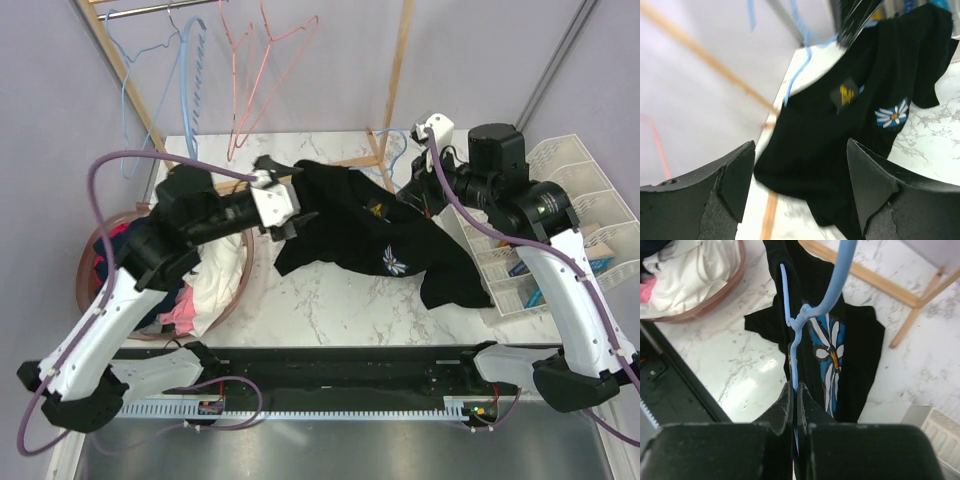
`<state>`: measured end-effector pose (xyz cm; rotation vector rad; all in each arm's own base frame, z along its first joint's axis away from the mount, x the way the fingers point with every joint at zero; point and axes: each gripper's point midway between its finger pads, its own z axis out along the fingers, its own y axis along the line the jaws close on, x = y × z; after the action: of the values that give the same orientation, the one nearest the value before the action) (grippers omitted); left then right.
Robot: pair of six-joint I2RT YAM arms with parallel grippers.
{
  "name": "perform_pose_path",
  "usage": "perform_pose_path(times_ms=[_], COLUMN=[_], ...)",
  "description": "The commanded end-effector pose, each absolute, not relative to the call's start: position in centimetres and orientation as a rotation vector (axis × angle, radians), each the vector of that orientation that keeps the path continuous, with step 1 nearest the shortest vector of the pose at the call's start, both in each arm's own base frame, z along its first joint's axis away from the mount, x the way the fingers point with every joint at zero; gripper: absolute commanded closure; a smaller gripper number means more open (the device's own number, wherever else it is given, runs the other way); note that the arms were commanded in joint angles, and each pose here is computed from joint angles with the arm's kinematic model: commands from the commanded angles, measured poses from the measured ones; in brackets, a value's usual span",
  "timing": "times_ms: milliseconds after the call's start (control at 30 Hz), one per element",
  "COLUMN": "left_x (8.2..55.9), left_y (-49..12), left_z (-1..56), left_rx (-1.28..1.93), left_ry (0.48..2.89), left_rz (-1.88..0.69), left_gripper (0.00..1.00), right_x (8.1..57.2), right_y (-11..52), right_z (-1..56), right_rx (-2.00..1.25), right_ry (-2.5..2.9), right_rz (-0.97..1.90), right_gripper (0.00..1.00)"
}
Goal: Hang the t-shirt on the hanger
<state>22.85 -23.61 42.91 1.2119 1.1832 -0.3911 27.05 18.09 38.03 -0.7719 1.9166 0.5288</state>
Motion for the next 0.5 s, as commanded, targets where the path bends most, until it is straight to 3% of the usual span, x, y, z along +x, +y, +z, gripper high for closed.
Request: perform_pose_path(times_ms=[0,267,367,467], left_x=[24.4,26.4,27.0,27.9], left_y=[-28.9,-34.0,-34.9,-35.1], left_z=[43.6,41.3,40.9,41.1], left_rx=[1.353,1.456,1.444,1.395], left_ry=[0.922,0.855,0.854,0.898], left_rz=[-0.227,-0.185,-0.169,-0.164], left_gripper=[0.21,0.25,0.35,0.55], right_x=[24.5,22.4,21.8,21.4], right_y=[19.6,20.4,21.0,21.4], right_z=[39.8,39.3,39.0,38.8], right_rx=[-0.8,-0.852,-0.873,-0.887], right_ry=[1.812,1.802,1.805,1.804], right_rz=[0.685,0.779,0.815,0.849], right_gripper=[1.0,1.0,1.0,1.0])
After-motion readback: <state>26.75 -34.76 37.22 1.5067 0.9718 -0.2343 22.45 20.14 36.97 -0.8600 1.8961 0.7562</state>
